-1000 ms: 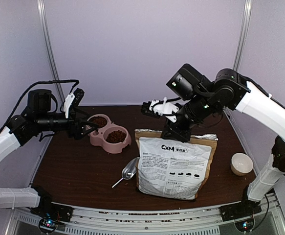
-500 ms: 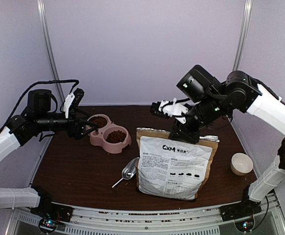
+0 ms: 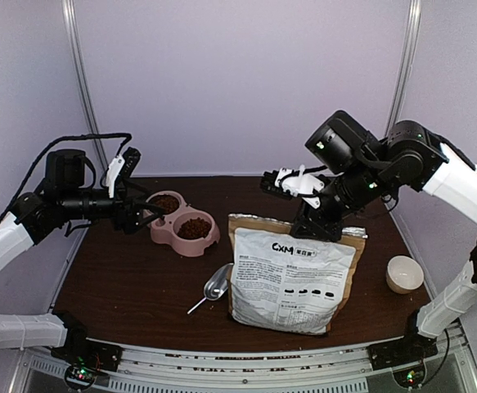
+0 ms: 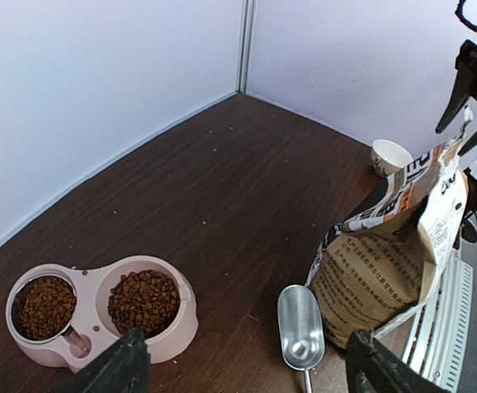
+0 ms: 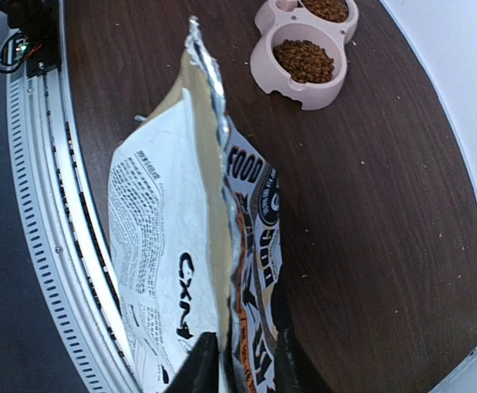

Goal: Serve the pet food
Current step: Press the seal on the pet food bag.

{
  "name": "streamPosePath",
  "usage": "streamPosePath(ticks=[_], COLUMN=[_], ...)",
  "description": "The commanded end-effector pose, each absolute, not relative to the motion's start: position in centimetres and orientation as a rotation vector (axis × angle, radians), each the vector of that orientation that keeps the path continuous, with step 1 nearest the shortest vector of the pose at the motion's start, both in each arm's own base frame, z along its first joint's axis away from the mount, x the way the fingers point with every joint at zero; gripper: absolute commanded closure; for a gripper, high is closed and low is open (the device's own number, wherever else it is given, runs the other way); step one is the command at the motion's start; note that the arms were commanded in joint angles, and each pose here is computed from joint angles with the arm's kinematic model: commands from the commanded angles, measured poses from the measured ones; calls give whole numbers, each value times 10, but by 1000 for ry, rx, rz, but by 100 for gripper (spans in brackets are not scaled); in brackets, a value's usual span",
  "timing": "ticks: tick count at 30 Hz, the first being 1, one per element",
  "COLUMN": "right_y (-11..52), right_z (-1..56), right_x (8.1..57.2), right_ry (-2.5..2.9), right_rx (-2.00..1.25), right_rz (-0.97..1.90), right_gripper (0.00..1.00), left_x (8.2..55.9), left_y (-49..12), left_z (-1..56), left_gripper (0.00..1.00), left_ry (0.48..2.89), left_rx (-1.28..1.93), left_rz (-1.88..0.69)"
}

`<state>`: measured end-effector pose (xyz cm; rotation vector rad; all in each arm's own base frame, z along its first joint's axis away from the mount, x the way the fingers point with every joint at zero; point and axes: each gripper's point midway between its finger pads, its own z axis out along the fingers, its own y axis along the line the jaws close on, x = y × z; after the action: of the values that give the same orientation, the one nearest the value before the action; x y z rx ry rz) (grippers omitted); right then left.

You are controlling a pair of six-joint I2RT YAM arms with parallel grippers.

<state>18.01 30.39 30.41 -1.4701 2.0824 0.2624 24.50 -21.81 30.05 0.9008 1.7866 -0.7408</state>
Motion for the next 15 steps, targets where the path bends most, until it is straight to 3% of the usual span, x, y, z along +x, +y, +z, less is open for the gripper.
streamPosePath(ticks=[1, 3, 7, 10, 15], right_y=[290, 294, 299, 295, 254], right_z=[322, 336, 375, 403, 407], right_x=[180, 179, 187, 204, 260], right_ry=[2055, 2012, 1913, 1876, 1980], right_rx=[-1398, -1347, -1174, -1002, -653], right_rz=[267, 329, 450, 509, 511], right_gripper=[55, 34, 8, 0, 0], left_x=[249, 253, 279, 298, 332], left_y=[-211, -208, -197, -191, -179], left_z=[317, 316, 315, 317, 316], left_gripper=[15, 14, 12, 11, 10], left_ry=[1724, 1735, 1797, 1824, 1859], left_rx=[855, 827, 686, 572, 394], left_rz=[-691, -667, -586, -552, -541])
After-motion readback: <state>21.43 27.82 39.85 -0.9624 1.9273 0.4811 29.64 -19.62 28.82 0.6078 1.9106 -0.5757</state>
